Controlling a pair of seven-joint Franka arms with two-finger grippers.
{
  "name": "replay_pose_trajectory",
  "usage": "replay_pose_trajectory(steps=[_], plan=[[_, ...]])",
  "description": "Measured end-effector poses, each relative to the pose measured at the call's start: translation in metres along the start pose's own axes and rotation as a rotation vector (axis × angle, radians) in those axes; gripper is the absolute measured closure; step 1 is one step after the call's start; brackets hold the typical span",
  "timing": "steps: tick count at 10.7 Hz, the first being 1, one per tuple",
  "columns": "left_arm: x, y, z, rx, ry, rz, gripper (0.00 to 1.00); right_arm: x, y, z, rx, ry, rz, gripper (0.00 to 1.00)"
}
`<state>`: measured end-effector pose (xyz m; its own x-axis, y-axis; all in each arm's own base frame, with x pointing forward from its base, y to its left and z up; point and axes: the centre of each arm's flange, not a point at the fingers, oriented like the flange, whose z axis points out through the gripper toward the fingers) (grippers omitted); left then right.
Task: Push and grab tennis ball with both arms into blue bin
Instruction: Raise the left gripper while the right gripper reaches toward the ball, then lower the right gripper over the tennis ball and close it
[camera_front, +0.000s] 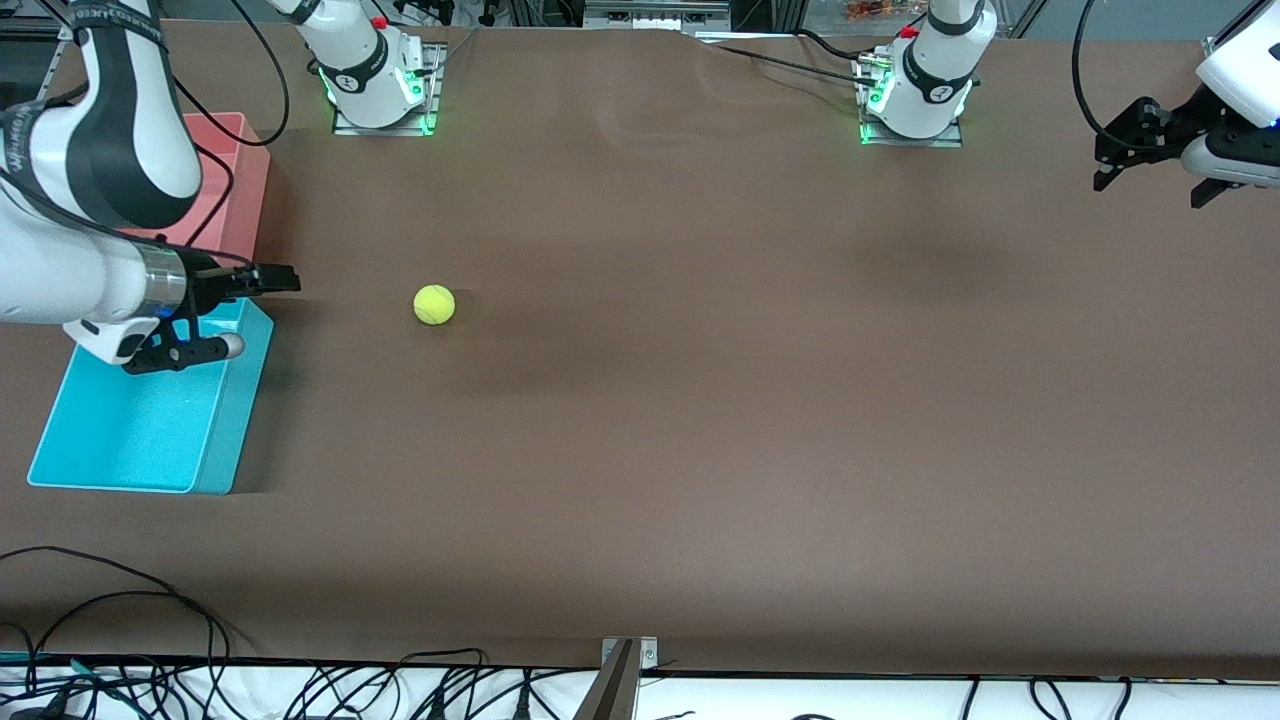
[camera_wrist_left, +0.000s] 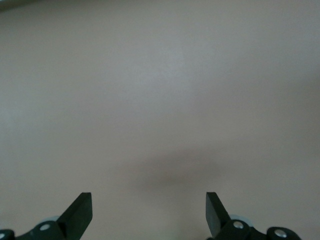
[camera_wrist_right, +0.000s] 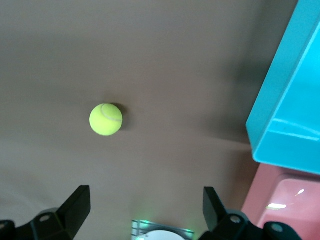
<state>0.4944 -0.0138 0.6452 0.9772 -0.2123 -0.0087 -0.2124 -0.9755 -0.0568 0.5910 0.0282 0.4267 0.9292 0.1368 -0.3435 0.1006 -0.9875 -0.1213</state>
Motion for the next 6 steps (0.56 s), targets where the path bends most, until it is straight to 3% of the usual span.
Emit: replay_pose_trajectory(steps=[3, 6], plan=[[0.005, 0.010, 0.005, -0.001, -0.047, -0.130, 0.00, 0.010, -0.007, 0.032, 0.002, 0.029, 0.112, 0.00], [0.021, 0.015, -0.002, -0.067, -0.064, -0.295, 0.00, 0.015, -0.043, 0.067, -0.011, 0.057, 0.228, 0.00]])
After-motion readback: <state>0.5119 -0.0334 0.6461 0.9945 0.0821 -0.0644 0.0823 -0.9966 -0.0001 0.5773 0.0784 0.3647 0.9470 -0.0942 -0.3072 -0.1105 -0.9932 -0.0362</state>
